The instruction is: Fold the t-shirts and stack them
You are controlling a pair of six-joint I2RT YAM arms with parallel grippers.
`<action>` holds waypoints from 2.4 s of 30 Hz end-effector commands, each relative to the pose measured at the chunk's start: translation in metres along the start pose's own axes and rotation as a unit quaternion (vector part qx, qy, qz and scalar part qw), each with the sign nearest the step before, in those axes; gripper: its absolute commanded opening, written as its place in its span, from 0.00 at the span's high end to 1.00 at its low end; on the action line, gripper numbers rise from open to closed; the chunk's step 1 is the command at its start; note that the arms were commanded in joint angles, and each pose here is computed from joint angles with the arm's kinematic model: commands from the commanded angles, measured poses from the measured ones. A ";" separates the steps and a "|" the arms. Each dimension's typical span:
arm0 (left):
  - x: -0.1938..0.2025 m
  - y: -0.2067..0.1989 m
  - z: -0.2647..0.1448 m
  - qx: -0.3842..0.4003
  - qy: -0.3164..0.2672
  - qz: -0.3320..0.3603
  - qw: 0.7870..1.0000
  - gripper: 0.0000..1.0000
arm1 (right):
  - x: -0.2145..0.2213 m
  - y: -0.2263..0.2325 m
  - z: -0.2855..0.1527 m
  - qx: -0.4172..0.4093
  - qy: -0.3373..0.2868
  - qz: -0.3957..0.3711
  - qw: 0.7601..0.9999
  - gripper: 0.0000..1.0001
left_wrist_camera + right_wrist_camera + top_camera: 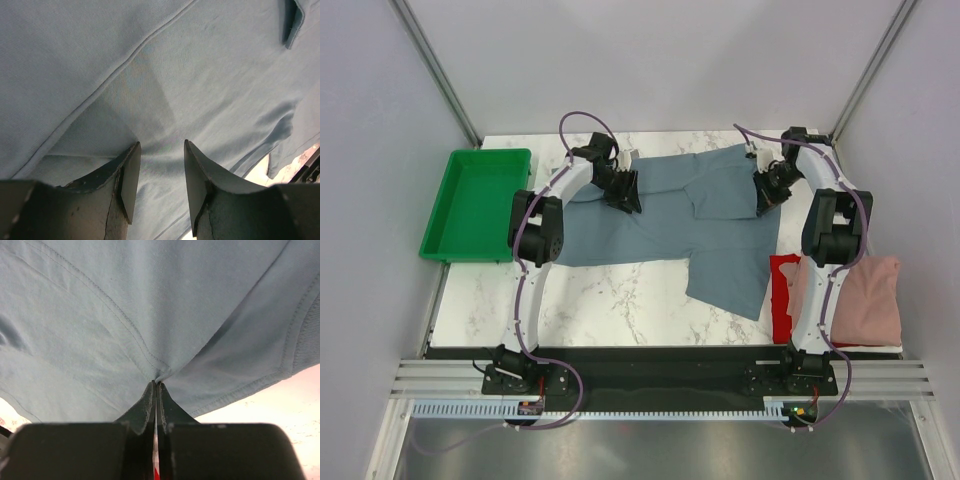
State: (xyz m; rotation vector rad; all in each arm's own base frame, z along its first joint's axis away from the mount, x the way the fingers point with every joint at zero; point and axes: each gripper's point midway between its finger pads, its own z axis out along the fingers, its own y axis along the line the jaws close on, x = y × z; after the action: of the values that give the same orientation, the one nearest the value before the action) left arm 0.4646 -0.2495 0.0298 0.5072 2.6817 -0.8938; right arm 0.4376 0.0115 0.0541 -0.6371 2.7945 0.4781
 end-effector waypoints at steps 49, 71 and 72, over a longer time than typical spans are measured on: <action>-0.002 0.157 -0.190 -0.158 -0.142 -0.176 0.961 0.51 | -0.137 0.046 -0.001 0.045 -0.140 -0.113 0.983 0.55; -0.013 0.156 -0.173 -0.115 -0.140 -0.146 0.973 0.87 | -0.130 0.040 0.018 0.056 -0.116 -0.117 0.985 0.55; -0.015 0.155 -0.175 -0.114 -0.143 -0.140 0.973 0.94 | -0.129 0.040 0.020 0.055 -0.114 -0.117 0.985 0.55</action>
State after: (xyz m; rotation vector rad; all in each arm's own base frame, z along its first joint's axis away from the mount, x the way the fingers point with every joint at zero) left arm 0.5001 -0.0236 0.0553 -0.1404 2.6813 -0.6193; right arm 0.5301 0.1003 0.0823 -0.8133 2.4938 0.3372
